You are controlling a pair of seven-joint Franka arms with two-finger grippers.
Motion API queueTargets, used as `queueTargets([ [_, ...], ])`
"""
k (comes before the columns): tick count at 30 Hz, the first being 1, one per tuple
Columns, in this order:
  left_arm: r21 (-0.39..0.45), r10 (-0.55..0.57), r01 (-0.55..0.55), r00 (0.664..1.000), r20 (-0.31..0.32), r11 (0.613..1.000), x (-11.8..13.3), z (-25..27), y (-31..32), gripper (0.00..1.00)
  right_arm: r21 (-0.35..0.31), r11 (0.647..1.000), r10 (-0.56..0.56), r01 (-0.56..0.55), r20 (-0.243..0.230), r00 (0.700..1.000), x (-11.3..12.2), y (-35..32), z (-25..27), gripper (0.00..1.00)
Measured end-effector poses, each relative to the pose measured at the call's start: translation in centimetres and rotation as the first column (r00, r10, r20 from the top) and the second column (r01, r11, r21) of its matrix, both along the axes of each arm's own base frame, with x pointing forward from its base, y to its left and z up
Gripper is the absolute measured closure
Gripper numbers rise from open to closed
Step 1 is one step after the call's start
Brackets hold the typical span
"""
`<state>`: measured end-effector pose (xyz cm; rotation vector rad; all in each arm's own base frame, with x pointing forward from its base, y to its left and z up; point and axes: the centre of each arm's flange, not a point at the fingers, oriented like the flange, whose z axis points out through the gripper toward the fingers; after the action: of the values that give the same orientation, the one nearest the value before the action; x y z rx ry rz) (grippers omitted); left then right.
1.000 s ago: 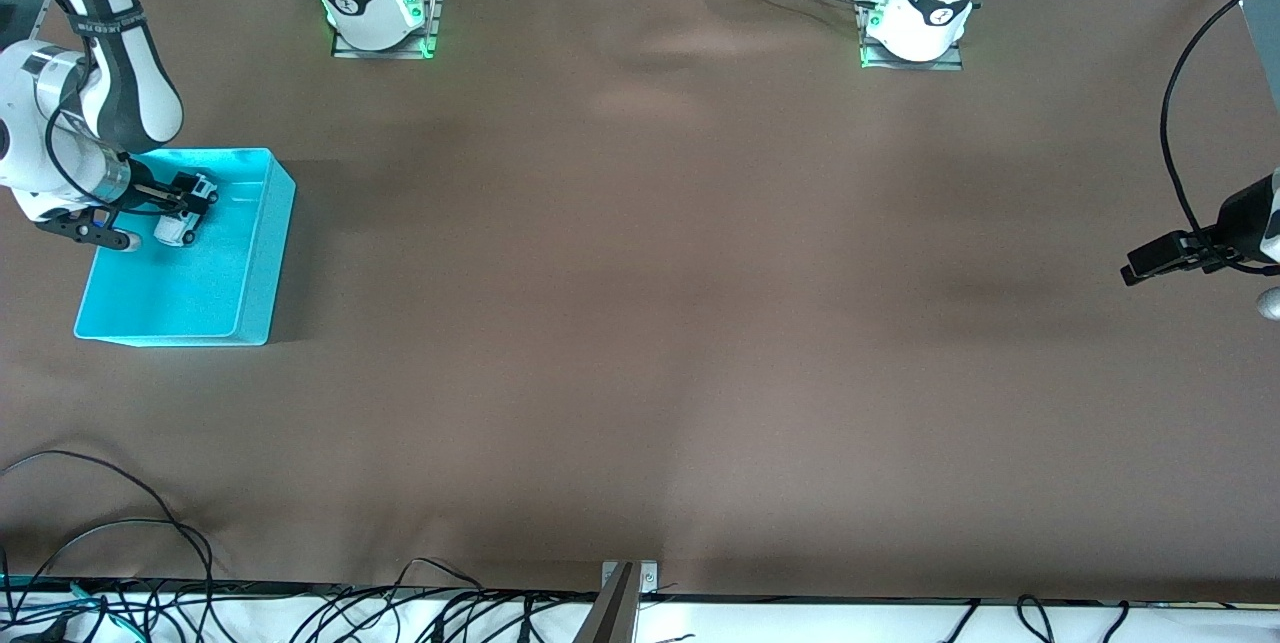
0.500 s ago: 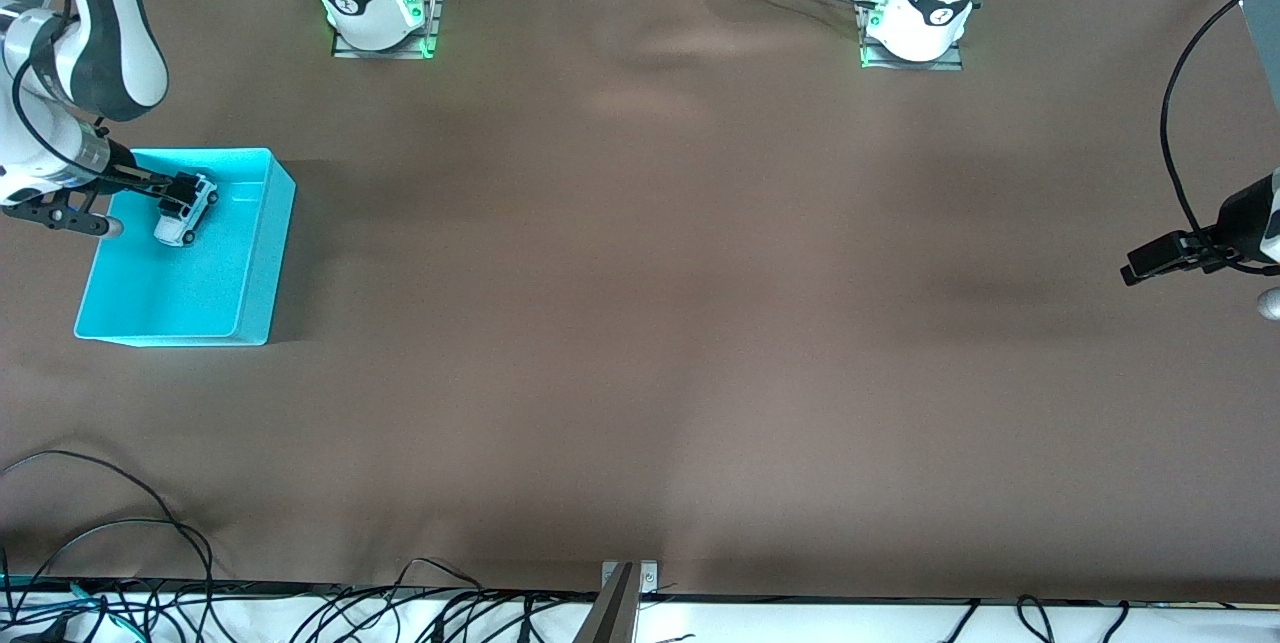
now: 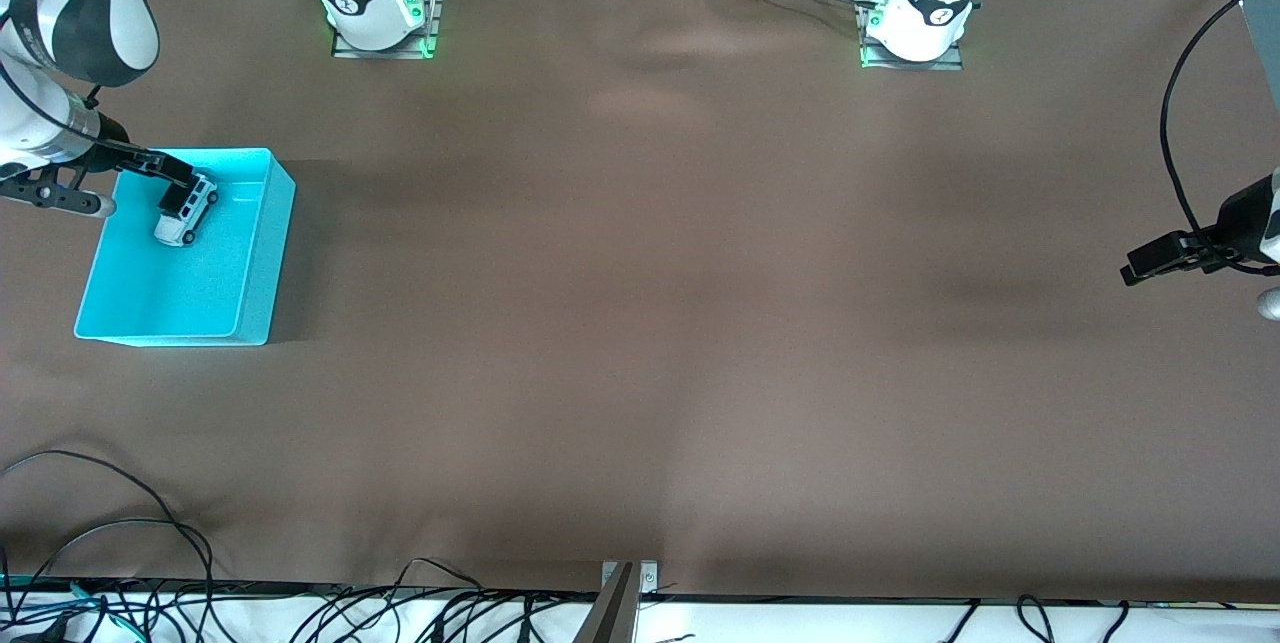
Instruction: Wind and store white jeep toy
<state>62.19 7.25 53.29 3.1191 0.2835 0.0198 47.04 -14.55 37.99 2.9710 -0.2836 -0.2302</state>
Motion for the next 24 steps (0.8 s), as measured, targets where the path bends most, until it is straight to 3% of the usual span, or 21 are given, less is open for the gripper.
queueTargets([
  [13,0.0,-0.001,0.001,1.0,0.0,1.0,0.0,0.0,-0.1,0.0,0.175,0.985,-0.014,0.013,0.002,1.0,2.2,7.1,8.8,0.0],
  [24,0.0,-0.001,0.001,1.0,0.0,1.0,0.0,0.0,-0.1,0.0,0.207,0.978,0.036,-0.029,-0.027,0.999,3.6,11.6,14.7,0.0],
])
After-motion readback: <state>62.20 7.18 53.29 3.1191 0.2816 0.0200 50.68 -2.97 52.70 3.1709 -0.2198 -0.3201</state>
